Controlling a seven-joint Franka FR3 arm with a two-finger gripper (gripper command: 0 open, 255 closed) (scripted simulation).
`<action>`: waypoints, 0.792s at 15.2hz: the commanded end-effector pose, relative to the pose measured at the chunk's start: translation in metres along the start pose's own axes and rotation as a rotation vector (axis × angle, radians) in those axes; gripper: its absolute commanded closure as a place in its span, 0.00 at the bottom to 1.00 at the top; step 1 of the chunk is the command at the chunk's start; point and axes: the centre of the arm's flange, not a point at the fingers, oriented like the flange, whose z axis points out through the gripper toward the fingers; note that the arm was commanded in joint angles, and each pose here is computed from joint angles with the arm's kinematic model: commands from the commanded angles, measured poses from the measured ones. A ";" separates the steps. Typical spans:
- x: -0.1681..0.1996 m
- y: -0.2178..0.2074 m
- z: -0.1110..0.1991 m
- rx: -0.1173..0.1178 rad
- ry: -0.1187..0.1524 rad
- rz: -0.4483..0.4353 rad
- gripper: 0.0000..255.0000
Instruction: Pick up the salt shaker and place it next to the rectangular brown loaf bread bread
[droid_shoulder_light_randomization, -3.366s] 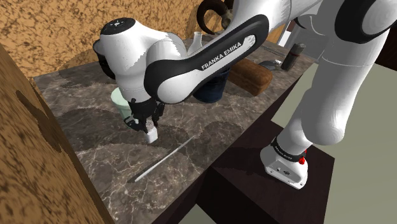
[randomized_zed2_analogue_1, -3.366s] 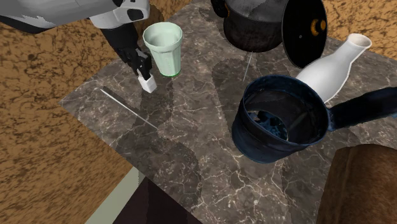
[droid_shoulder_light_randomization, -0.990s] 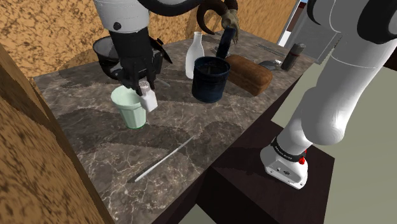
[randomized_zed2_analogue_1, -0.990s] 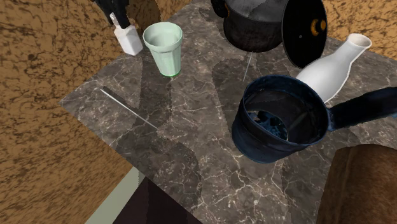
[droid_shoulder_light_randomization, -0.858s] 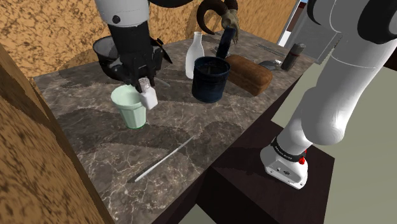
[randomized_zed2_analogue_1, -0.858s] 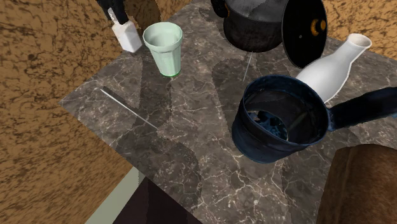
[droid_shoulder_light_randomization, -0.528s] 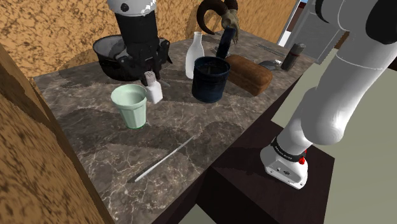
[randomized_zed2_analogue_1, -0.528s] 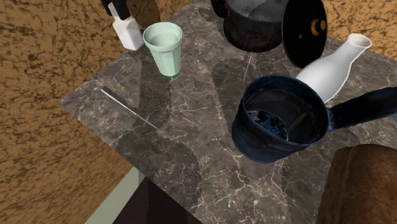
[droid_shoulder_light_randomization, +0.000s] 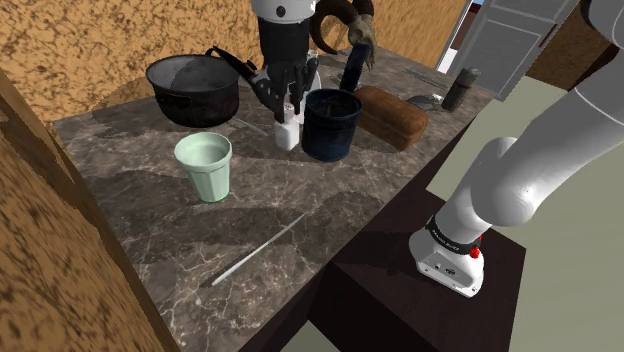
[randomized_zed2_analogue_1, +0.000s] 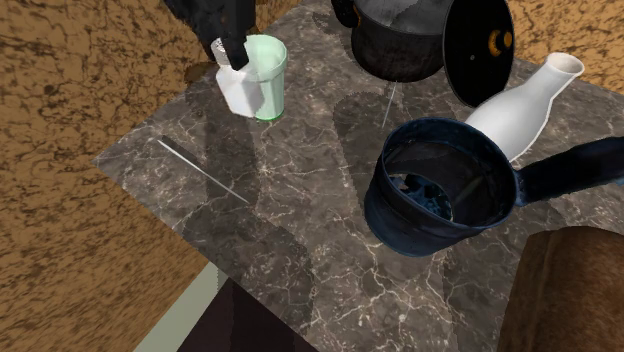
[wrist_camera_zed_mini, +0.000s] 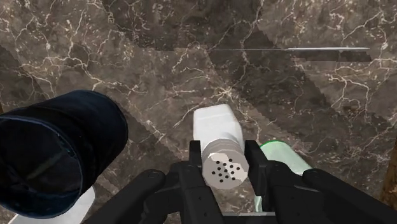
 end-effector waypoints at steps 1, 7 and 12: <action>-0.004 0.027 0.004 0.001 -0.001 -0.001 1.00; -0.020 0.103 0.013 0.001 -0.001 -0.001 1.00; -0.034 0.168 0.020 0.001 -0.001 -0.001 1.00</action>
